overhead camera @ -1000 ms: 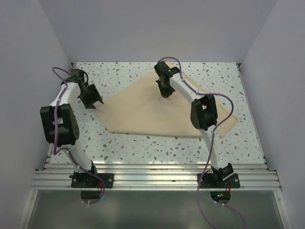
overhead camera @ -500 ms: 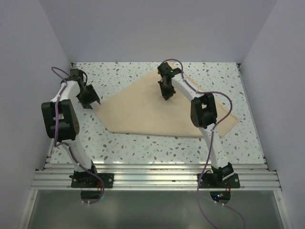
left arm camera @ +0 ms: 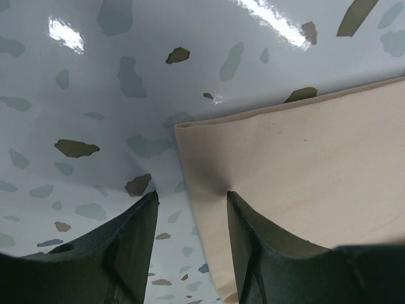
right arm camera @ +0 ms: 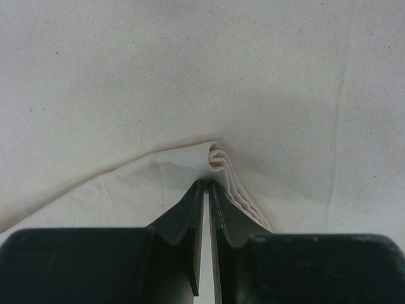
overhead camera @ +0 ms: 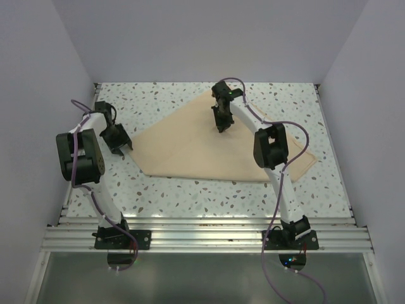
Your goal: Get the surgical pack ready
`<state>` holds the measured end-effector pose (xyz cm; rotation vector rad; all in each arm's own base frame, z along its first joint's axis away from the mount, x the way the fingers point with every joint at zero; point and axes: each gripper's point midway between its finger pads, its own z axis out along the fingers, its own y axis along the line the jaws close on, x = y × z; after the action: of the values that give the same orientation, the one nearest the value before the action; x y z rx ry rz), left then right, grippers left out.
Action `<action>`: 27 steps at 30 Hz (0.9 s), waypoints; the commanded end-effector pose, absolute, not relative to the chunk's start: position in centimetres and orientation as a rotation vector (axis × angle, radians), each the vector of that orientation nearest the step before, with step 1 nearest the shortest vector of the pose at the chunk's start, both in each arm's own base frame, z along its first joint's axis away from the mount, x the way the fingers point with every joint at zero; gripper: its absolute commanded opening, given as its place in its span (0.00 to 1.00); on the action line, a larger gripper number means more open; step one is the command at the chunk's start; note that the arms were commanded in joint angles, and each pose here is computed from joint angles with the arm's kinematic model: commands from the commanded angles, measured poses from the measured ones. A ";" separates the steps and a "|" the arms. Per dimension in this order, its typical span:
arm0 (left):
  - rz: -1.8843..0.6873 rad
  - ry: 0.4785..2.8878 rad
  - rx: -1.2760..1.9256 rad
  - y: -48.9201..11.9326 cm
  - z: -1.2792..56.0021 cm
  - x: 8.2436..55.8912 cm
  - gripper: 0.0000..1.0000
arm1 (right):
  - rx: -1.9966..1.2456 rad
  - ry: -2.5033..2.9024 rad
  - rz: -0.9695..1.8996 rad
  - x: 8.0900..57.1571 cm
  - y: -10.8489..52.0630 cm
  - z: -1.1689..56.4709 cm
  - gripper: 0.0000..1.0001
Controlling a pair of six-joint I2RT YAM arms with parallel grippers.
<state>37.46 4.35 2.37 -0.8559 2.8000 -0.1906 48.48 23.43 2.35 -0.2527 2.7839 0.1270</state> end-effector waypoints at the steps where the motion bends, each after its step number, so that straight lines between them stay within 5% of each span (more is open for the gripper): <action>1: -0.201 2.787 -0.859 5.0 1.6 37.7 0.51 | -0.228 2.818 0.121 48.8 23.3 -0.5 0.13; 6: -0.205 2.803 -0.860 5.1 0.1 38.0 0.48 | -0.225 2.828 0.121 48.7 23.2 -0.6 0.13; 10: -0.279 2.784 -0.845 4.4 -0.3 39.0 0.34 | -0.234 2.841 0.124 48.5 23.3 -0.8 0.13; 14: -0.369 2.746 -0.818 3.6 0.3 40.1 0.00 | -0.224 2.847 0.141 48.3 23.5 -0.7 0.13; 21: -0.439 2.578 -0.723 2.1 7.9 41.2 0.00 | -0.181 2.876 0.142 47.9 23.5 -1.0 0.13; 27: -0.603 2.452 -0.540 -6.6 16.4 42.4 0.00 | -0.036 2.925 0.323 46.9 24.4 -1.3 0.13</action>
<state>40.24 -1.21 9.24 -0.6755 2.6152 -0.4375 48.46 23.69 2.17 -0.1425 2.8233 0.2103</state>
